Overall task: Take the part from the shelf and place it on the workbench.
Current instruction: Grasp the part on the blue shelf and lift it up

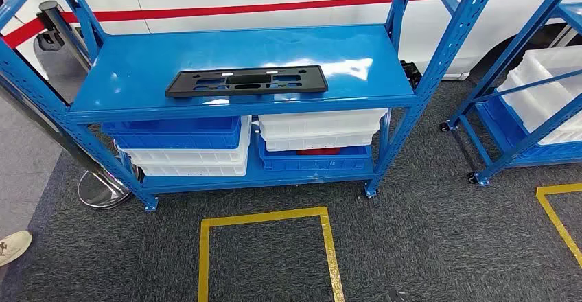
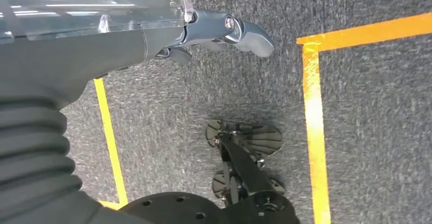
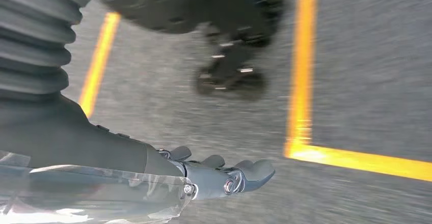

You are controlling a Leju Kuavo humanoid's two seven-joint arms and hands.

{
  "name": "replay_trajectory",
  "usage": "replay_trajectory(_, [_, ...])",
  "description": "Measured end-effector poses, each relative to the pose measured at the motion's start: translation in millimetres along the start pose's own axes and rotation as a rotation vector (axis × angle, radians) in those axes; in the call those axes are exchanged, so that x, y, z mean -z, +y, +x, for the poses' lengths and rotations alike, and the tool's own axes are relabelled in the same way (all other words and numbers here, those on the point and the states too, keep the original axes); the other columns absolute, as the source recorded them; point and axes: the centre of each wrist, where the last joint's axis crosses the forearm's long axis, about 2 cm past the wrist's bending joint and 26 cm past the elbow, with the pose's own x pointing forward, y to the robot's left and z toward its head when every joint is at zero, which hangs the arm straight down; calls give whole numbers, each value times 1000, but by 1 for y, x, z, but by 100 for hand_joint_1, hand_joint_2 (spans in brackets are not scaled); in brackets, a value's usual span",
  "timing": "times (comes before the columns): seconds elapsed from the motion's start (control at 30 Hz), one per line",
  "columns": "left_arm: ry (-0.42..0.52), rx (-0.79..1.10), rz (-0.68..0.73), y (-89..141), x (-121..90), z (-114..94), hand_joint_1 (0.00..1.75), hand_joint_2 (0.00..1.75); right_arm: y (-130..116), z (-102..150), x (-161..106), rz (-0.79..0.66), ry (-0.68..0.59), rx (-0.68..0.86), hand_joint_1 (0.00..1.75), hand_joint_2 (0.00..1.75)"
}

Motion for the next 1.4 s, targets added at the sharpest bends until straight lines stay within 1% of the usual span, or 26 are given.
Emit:
replay_trajectory(0.07, [-2,-3,2,0,0,0,0,0,-1,7,2,1,-41,4,0,0])
replay_trajectory(0.17, [-8,-13,7,1,1,1,0,0,-6,28,6,5,-160,18,0,0])
replay_trajectory(0.37, [-16,-31,8,-2,1,2,0,0,-15,79,11,27,-413,38,0,0])
replay_trajectory(0.63, [-11,-66,-1,-9,0,-1,0,0,-22,145,3,80,-734,47,0,0])
replay_trajectory(0.83, [-19,-86,-1,-12,0,1,0,0,-20,200,-16,145,-1022,36,0,0])
replay_trajectory(1.0, [-23,-95,5,-11,0,1,0,0,-19,224,-30,175,-1157,21,0,0])
replay_trajectory(1.23, [-27,-120,0,-15,0,1,0,0,-12,276,-69,267,-1476,-3,0,0])
replay_trajectory(1.4, [-32,-134,-1,-18,0,1,0,0,-6,303,-101,353,-1692,-14,0,0])
